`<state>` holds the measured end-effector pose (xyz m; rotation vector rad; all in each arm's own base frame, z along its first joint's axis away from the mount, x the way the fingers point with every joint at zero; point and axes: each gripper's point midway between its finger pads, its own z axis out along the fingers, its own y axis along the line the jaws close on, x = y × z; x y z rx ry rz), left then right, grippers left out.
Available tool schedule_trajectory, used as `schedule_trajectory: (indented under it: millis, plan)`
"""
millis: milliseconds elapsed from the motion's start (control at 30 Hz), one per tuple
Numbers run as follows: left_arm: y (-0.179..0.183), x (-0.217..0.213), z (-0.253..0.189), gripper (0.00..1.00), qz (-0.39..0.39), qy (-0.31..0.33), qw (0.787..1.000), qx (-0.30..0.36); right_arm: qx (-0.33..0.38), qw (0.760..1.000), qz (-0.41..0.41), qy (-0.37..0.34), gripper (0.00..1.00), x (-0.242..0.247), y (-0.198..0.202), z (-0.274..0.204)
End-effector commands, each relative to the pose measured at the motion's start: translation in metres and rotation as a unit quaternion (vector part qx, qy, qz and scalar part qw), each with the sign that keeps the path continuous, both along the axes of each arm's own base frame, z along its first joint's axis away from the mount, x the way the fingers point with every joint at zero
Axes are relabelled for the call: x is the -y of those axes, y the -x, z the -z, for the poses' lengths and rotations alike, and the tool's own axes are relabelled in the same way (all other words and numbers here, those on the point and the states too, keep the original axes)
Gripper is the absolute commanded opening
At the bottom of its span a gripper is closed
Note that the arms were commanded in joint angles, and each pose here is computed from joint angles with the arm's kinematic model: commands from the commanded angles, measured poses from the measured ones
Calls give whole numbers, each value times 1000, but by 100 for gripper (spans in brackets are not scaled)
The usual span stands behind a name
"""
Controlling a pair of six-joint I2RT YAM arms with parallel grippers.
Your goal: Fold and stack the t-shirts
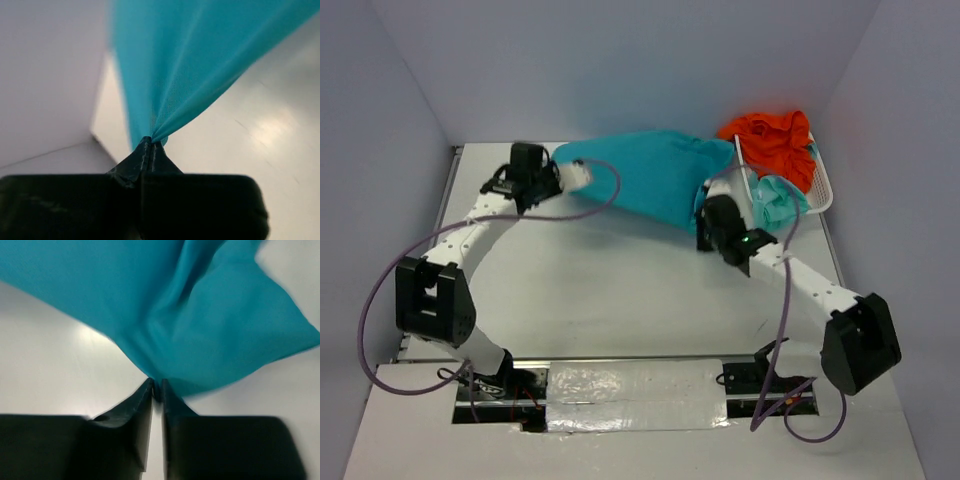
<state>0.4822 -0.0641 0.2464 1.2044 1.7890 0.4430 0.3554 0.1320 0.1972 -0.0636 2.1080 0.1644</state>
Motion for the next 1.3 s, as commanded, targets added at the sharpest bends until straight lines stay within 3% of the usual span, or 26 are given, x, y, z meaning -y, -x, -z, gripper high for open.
schedule_trajectory:
  millis: [0, 67, 100, 133, 167, 200, 300, 400, 433, 467, 500, 533, 567, 600, 667, 767, 900, 1067, 1167, 1267]
  plan:
    - [97, -5, 102, 0, 105, -99, 978, -152, -119, 992, -7, -35, 22, -29, 61, 89]
    - [138, -6, 139, 17, 153, -135, 957, -205, -180, 980, -64, -54, 51, -53, 90, 119]
    - [167, -9, 166, 38, 162, -143, 947, -239, -217, 973, -66, -40, 76, -54, 102, 135]
    - [177, -12, 174, 83, 149, -138, 945, -255, -233, 970, -64, -31, 86, -52, 107, 140]
    - [182, -17, 179, 97, 128, -135, 946, -265, -237, 970, -57, -24, 99, -49, 108, 139]
    - [183, -20, 181, 99, 103, -123, 950, -269, -237, 970, -58, -20, 100, -46, 111, 135]
    - [191, -35, 170, 99, 19, -63, 952, -298, -218, 972, -74, -52, 100, -48, 115, 110]
    - [203, -37, 167, 94, -11, -38, 954, -296, -225, 966, -76, -102, 96, -47, 118, 89]
    - [199, -42, 165, 90, -44, -35, 956, -287, -231, 963, -59, -123, 89, -43, 117, 85]
    - [188, -48, 160, 84, -91, -19, 958, -271, -239, 958, -31, -155, 60, -28, 109, 83]
    - [186, -45, 158, 71, -165, 44, 945, -278, -240, 956, -4, -168, 47, -16, 102, 84]
    - [182, -45, 155, 69, -204, 80, 932, -288, -239, 955, 26, -175, 41, -3, 96, 87]
    - [178, -42, 138, 69, -242, 122, 913, -306, -233, 954, 67, -176, 42, 17, 87, 91]
    - [179, -37, 147, 71, -306, 183, 866, -350, -225, 956, 99, -159, 60, 31, 80, 96]
    - [180, -22, 146, 73, -329, 227, 826, -398, -225, 954, 134, -142, 74, 45, 74, 109]
    - [185, -13, 161, 78, -334, 242, 811, -415, -254, 947, 150, -130, 78, 49, 75, 140]
    - [214, 4, 198, 84, -365, 266, 746, -490, -277, 938, 182, -104, 78, 62, 77, 165]
    - [220, -2, 226, 83, -404, 253, 716, -510, -302, 929, 186, -104, 74, 58, 86, 185]
    - [216, -2, 235, 79, -409, 256, 712, -510, -310, 924, 207, -87, 67, 67, 90, 196]
    - [215, 2, 243, 73, -408, 263, 705, -517, -308, 922, 226, -66, 69, 76, 90, 189]
